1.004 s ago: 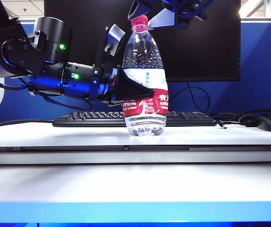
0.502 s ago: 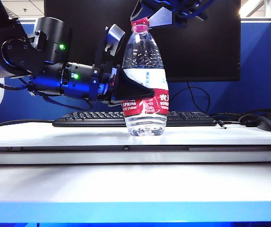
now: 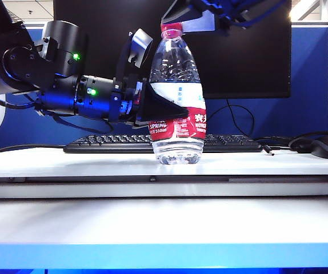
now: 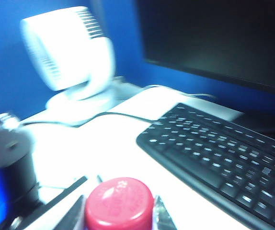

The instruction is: Unscrew the cap from the plastic bottle on the table.

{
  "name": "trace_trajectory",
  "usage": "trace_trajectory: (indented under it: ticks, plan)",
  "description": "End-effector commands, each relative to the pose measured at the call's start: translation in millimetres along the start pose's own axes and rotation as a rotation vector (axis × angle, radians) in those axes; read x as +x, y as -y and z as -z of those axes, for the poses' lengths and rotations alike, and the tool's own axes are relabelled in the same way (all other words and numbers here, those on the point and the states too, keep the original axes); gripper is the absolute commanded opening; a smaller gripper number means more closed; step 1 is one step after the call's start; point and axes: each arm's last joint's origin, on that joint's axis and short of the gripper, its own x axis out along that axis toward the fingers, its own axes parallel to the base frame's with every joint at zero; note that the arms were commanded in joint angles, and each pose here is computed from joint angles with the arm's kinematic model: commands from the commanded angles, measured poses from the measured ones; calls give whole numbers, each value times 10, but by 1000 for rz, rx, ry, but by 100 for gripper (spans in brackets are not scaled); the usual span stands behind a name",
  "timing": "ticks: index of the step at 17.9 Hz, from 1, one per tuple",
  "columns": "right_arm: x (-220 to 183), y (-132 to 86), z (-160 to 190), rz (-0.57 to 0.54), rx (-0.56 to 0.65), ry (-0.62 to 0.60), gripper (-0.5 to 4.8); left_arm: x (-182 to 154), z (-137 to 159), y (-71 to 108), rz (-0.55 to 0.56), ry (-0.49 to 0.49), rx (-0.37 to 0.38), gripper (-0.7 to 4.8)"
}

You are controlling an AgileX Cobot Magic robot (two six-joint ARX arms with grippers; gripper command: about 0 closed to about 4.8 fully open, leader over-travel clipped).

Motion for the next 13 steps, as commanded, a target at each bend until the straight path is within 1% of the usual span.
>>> trace_trajectory:
  ticks: [1, 3, 4, 6, 9, 11, 12, 13]
  plan:
    - [-87, 185, -24, -34, -59, 1, 8, -4, 20, 2, 6, -6, -9, -3]
    - [-131, 275, -31, -48, -77, 2, 8, -4, 20, 2, 6, -6, -9, -3]
    - [-165, 343, -36, -53, -97, 4, 7, -4, 20, 2, 6, -6, -9, -3]
    - [-204, 412, -49, -66, -136, 14, 2, -4, 20, 2, 6, -6, -10, -3]
    - [-232, 461, -104, -100, -169, 69, 0, -4, 19, 2, 6, -6, -9, -3]
    - [-233, 454, -112, -121, -152, 75, 0, -4, 19, 2, 7, -6, -9, -3]
    - [-233, 455, -107, -121, -99, 68, 24, -4, 19, 2, 6, -6, -7, -3]
    - [-227, 447, -99, -120, -75, 61, 141, -4, 20, 1, 3, -6, -8, -3]
